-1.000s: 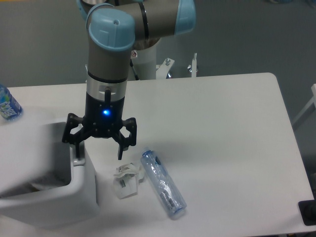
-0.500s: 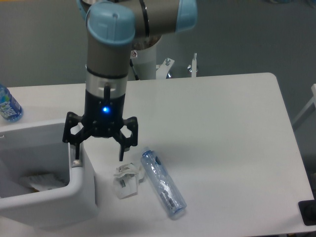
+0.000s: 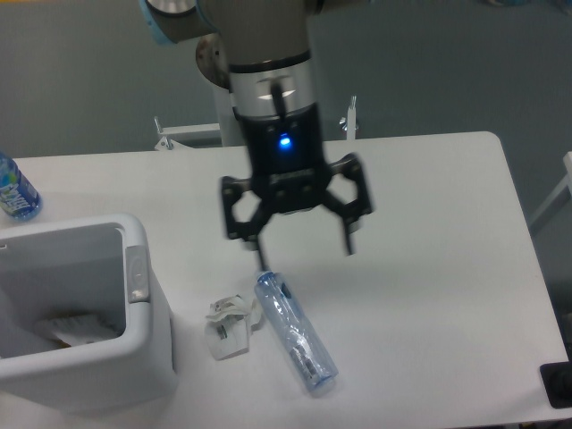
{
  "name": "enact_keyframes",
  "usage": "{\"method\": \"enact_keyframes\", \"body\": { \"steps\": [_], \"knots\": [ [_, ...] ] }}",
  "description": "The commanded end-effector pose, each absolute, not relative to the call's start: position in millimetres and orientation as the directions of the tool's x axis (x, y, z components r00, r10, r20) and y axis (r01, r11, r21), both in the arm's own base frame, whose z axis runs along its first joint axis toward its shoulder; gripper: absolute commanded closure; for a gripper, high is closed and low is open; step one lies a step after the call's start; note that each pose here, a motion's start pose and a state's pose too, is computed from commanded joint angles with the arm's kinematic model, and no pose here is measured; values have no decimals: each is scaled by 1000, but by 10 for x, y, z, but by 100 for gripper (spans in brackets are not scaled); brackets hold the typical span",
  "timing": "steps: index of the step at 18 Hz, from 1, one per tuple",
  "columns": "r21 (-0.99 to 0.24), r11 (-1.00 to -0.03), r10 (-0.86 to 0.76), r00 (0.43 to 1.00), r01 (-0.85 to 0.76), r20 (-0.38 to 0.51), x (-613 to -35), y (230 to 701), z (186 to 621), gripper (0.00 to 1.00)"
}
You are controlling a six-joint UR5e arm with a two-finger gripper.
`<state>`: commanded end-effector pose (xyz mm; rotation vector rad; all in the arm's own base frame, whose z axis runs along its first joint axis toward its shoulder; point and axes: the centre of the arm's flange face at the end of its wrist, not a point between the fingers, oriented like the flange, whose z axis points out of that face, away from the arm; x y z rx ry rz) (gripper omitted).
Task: Open the trash can
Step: 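Lift the gripper up and away from the opened trash can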
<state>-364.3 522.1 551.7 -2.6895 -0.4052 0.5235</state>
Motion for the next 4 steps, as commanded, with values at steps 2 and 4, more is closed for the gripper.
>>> {"method": "enact_keyframes", "body": {
  "steps": [2,4],
  "knots": [
    [-315,-945,193,921,82,-340,-3611,5106,5423,0],
    [-268,-961,162,922,67,-352,-3653,5023,5285,0]
  ]
}}
